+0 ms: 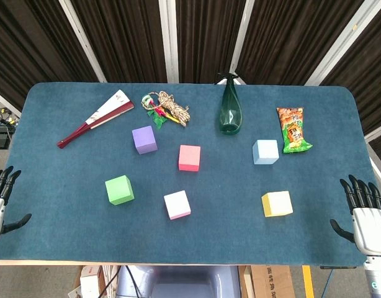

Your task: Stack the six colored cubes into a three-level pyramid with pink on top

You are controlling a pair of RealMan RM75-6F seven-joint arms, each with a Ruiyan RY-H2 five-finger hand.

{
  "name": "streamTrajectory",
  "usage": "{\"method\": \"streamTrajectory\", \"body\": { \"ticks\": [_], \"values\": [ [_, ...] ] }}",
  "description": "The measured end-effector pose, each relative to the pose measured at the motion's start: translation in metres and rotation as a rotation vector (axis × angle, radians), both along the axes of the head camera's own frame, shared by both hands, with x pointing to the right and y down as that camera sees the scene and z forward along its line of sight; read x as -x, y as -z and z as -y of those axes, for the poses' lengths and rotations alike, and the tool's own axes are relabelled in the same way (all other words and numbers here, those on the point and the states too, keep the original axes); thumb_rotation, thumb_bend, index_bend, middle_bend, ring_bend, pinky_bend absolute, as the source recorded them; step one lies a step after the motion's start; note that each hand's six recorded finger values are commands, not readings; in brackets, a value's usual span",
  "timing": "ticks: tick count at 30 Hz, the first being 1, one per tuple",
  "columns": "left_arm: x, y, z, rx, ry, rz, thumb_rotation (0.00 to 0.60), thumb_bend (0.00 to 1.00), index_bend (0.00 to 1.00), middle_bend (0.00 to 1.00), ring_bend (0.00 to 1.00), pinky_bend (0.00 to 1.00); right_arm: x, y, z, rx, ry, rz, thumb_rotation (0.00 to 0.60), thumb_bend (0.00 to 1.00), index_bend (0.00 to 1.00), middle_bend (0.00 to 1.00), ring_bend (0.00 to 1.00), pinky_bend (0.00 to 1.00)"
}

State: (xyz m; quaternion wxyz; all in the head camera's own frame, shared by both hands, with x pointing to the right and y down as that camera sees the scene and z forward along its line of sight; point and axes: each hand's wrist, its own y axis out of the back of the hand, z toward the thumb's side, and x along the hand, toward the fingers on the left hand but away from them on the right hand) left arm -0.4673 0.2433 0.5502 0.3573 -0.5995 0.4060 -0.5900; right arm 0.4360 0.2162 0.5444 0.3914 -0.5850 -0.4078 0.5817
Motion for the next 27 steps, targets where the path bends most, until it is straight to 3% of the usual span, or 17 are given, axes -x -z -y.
{"method": "streamTrajectory", "body": {
  "ticks": [18,27],
  "values": [
    [0.0054,0.0060,0.0009,-0.022,0.029,-0.007,0.600,0.21,0.05,0.00,0.00,0.02,0.0052,-0.0022,-0.0033,0.022,0.016,0.020,0.600,0.24,0.09,0.00,0.06,0.04],
    [0.0058,-0.0023,0.0001,0.015,0.035,0.001,0.600,0.21,0.05,0.00,0.00,0.02,0.0055,-0.0062,-0.0020,0.032,0.015,0.026,0.600,0.24,0.09,0.00,0.06,0.04]
  ]
}}
